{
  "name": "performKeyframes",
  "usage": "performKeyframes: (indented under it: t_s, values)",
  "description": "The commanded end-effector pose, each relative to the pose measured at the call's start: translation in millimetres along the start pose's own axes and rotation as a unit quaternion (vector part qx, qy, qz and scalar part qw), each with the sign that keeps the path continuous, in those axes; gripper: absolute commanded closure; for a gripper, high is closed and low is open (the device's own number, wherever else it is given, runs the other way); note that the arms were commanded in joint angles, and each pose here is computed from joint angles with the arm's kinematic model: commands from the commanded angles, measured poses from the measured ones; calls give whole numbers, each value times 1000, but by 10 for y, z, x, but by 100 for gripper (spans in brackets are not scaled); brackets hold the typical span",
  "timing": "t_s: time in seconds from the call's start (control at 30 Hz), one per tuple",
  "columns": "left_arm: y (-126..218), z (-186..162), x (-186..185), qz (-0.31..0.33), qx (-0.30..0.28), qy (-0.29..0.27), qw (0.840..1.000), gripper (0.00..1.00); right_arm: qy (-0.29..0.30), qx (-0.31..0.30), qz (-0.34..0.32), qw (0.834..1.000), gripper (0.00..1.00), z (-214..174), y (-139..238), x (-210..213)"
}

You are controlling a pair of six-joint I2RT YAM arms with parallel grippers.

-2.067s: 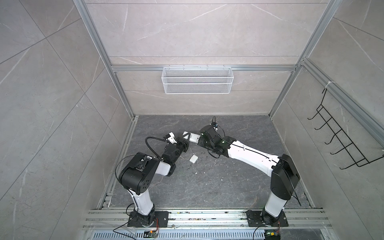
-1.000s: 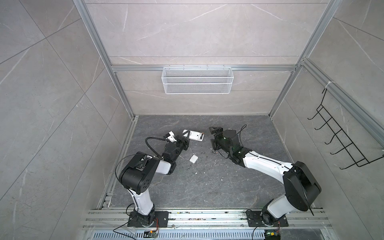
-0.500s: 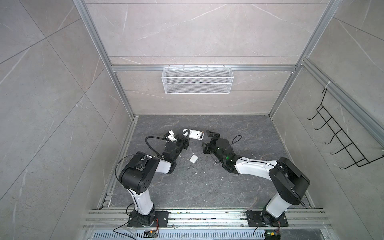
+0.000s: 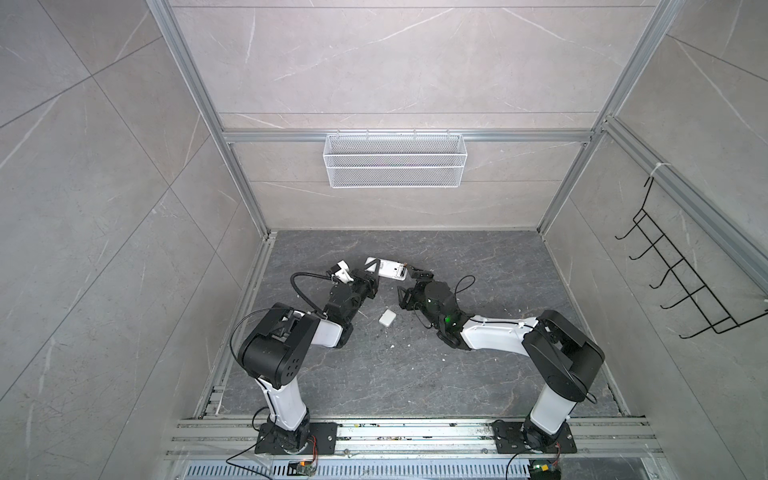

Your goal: Load the batteries into the remote control

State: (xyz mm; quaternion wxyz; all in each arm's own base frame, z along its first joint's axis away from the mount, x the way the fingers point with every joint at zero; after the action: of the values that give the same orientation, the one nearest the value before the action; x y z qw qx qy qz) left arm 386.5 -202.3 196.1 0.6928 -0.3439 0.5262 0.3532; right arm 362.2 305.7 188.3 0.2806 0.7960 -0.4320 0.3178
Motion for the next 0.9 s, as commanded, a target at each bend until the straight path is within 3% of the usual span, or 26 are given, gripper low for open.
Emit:
performKeyframes:
  t_s: [0.0, 0.87]
  values:
    - [-34, 39, -297, -56, -10, -23, 998, 100, -44, 11, 23, 999, 21, -88, -52, 83]
    - [31, -24, -300, -53, -7, -46, 997, 100, -66, 20, 33, 997, 26, -99, -131, 79]
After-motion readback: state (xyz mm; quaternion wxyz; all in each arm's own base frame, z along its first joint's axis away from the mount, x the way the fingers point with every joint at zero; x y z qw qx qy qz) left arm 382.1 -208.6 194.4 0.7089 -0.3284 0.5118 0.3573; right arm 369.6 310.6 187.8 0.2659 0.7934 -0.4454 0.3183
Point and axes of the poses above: each gripper's point midway between its finger pads, its own y axis back along the fingers, its own x axis along the line the jaws close on, z = x × y, the point moved 4 cm from there along y, back along the fingers, and after that the axes turned 14 degrees about -y, right-handed, at the moved point
